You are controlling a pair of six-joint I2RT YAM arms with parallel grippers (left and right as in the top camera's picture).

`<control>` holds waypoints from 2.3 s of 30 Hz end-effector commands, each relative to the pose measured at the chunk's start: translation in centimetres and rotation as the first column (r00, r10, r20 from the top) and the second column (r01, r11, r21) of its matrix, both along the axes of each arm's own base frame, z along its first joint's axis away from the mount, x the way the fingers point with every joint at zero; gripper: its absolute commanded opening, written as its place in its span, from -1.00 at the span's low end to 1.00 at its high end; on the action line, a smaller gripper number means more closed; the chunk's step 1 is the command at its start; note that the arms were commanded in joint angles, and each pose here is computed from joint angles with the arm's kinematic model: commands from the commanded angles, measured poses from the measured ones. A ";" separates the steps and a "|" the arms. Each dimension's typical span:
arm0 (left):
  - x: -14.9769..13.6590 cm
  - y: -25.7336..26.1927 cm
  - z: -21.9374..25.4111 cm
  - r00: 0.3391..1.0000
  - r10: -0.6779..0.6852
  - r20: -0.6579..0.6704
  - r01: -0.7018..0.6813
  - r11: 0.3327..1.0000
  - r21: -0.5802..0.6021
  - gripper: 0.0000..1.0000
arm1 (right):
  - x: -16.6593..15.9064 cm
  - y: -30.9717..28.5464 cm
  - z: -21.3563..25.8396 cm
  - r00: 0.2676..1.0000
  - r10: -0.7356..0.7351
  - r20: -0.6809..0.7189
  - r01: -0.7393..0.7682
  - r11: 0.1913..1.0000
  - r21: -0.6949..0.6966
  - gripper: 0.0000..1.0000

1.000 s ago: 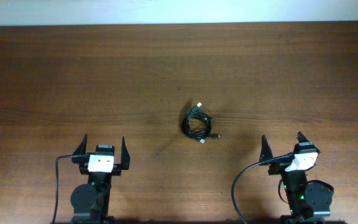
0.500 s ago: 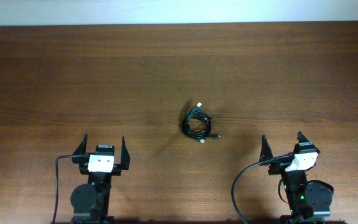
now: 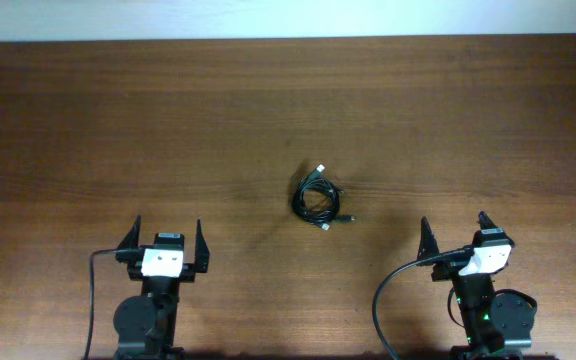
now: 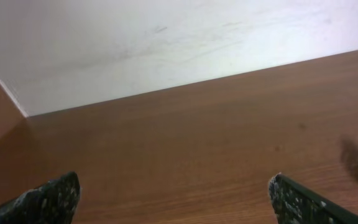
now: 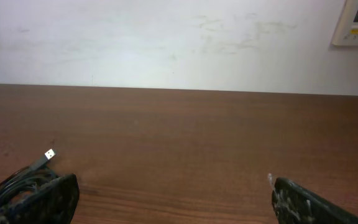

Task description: Untangle cables

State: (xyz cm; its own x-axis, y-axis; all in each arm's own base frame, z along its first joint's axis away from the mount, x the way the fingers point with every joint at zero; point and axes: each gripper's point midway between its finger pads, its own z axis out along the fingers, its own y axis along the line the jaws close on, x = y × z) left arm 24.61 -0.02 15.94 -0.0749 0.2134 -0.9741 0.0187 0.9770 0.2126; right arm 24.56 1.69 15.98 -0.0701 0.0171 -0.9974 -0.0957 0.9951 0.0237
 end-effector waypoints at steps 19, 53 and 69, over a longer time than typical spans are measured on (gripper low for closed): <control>-6.2 -11.4 18.7 0.741 -0.664 0.104 0.668 0.744 -0.009 0.98 | 0.0 -0.3 -0.2 1.000 -0.014 -0.002 0.014 1.000 -0.006 0.97; 5.8 -16.9 0.8 0.303 -0.328 -0.895 0.248 0.934 -0.258 0.97 | 0.0 -0.3 -0.2 1.000 -0.014 -0.002 0.014 1.000 -0.006 0.97; 8.6 -14.4 -4.4 0.225 -0.252 -0.941 -0.018 0.965 -0.263 0.97 | -2.8 7.9 2.0 0.887 0.459 0.044 -0.438 0.811 0.388 0.97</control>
State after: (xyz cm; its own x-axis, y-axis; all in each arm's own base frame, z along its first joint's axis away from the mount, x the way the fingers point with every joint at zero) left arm 31.33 -16.71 11.18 -0.9244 0.3274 -0.1955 0.3658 0.9061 -0.2125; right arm 23.79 5.53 17.13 -0.0924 0.2112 -0.9731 -0.3071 0.9236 0.2296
